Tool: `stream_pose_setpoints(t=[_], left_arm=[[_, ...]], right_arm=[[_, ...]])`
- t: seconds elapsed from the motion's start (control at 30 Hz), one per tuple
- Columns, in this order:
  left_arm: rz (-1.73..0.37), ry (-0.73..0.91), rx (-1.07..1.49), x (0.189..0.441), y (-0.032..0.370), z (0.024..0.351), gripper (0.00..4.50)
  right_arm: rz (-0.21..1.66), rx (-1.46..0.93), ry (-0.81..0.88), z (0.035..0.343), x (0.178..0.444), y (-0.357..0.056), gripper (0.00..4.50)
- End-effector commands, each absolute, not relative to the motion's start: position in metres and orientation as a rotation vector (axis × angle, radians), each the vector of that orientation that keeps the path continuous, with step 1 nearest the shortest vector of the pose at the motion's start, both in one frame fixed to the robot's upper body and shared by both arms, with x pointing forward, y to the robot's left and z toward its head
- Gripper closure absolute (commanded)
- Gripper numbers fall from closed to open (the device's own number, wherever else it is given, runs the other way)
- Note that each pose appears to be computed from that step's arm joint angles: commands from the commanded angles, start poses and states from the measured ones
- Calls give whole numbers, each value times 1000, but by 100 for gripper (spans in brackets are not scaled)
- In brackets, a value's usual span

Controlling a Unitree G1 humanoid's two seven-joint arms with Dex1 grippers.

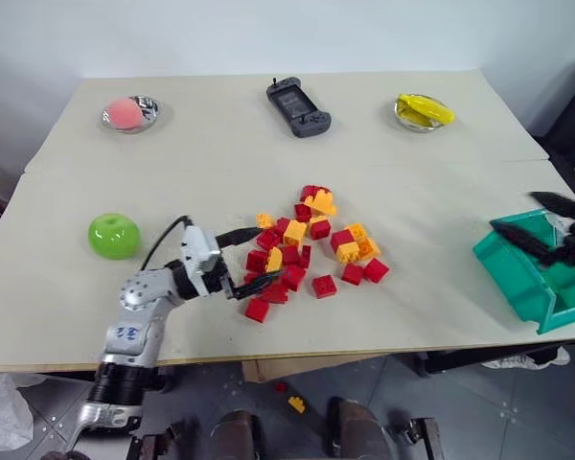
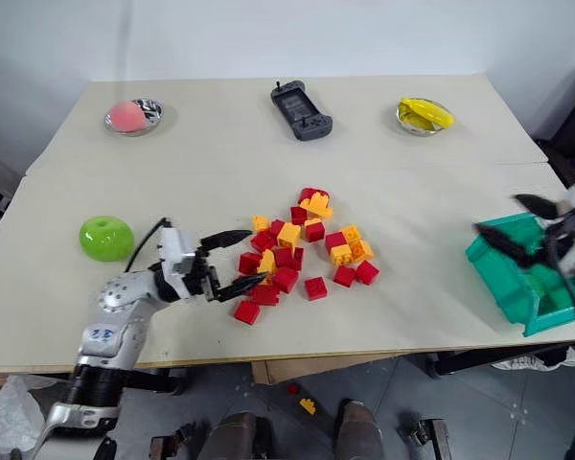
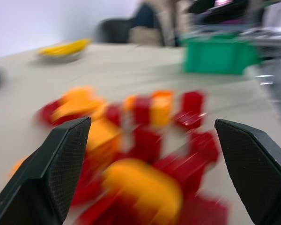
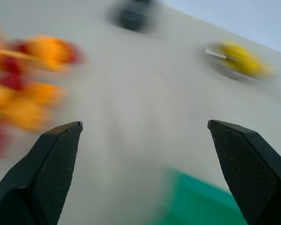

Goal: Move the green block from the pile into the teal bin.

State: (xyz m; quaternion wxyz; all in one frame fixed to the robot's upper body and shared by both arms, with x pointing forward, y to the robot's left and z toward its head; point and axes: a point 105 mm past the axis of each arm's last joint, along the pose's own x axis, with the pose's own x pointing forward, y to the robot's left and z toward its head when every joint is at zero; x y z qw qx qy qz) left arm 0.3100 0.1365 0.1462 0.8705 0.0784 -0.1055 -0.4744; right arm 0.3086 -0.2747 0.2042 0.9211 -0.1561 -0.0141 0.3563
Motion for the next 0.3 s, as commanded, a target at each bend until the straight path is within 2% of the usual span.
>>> stream_pose_setpoints(t=[0.03, 0.2, 0.3], left_arm=[[-833, -223, 206, 305, 163, 148, 0], [-711, -173, 251, 289, 188, 136, 0], [-643, -183, 250, 284, 200, 140, 0]], right_arm=[[971, -345, -83, 197, 301, -218, 1], [1126, -294, -96, 172, 290, -176, 1], [1123, -306, -70, 157, 286, -178, 1]])
